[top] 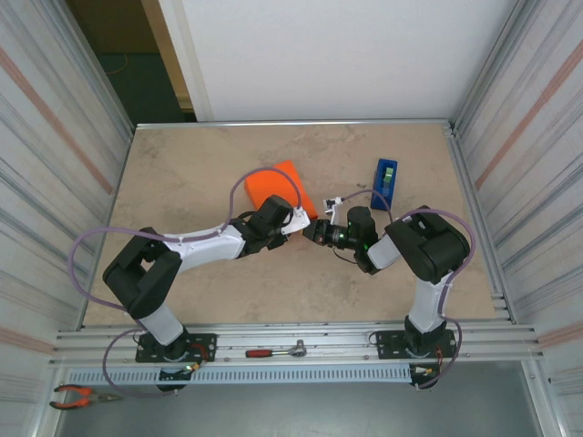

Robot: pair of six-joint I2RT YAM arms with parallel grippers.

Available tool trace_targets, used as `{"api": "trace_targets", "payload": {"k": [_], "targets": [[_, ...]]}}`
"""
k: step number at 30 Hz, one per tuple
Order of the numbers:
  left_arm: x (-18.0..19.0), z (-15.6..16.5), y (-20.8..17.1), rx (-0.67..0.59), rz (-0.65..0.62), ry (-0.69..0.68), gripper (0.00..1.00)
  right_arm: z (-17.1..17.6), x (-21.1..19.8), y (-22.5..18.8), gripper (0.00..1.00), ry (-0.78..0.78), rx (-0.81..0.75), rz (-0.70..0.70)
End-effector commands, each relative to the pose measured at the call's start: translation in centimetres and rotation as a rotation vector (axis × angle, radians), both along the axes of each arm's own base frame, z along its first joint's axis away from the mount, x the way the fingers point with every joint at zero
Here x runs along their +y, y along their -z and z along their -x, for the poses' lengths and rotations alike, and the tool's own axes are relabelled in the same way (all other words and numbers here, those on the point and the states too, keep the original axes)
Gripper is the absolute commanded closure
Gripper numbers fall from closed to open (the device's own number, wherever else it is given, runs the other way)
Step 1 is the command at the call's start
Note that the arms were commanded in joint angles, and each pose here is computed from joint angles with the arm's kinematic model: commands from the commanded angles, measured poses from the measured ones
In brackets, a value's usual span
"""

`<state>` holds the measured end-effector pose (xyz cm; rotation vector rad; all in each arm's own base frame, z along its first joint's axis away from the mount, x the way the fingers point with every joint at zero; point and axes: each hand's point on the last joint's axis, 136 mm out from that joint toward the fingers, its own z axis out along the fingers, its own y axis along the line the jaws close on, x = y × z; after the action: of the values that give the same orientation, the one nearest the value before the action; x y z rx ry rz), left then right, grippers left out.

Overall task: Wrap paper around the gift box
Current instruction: Wrap the gift box with the wrapping paper.

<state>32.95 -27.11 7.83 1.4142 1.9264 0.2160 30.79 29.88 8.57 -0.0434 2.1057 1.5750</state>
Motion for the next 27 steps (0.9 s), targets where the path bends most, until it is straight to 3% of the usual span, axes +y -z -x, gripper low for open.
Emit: {"api": "trace_targets", "payload": {"k": [1,27], "targets": [[2.0,3.3,5.2,0.179,-0.132,0.030,0.70,-0.6,0.8,-0.8,1.00,-0.006,-0.029,-0.029],[2.0,3.4,5.3,0.179,-0.139,0.032,0.71,-1.5,-0.1,-0.1,1.00,0.022,-0.019,-0.035]]}}
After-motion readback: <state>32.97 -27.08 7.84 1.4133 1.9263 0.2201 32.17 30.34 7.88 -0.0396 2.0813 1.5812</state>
